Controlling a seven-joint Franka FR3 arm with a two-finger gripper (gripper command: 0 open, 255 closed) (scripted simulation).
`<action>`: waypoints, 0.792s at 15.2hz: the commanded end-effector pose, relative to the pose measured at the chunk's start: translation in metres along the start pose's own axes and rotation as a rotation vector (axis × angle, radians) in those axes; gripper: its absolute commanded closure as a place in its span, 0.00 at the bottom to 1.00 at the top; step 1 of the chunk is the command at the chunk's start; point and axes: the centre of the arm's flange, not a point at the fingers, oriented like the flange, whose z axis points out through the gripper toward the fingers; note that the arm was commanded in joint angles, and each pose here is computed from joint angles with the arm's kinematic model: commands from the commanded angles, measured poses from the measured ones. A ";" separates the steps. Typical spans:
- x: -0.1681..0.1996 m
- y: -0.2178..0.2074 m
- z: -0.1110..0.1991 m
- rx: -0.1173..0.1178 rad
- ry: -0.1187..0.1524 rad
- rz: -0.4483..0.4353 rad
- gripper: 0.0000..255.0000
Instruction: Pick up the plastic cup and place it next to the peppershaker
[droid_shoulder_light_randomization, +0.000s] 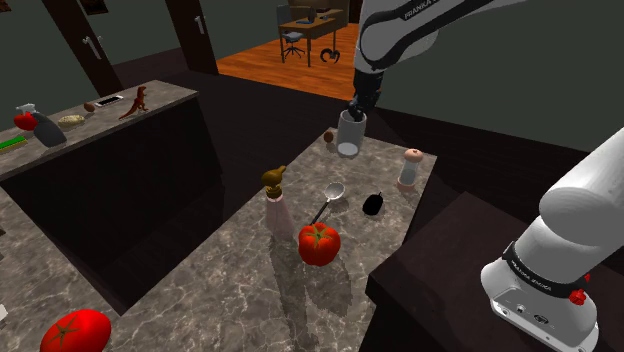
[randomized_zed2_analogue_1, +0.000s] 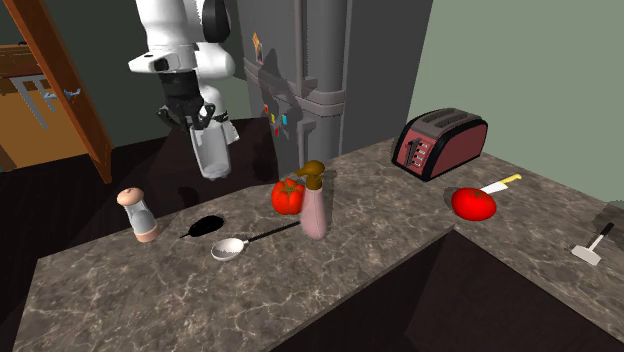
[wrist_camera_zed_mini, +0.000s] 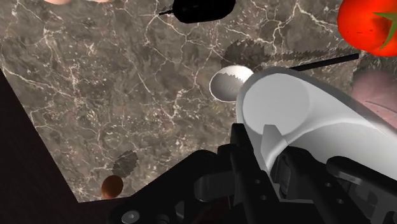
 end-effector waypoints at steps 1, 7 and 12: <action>0.002 0.028 -0.002 0.000 0.001 -0.001 1.00; 0.005 0.087 0.005 0.000 0.001 -0.001 1.00; 0.003 0.086 0.031 0.000 0.001 -0.001 1.00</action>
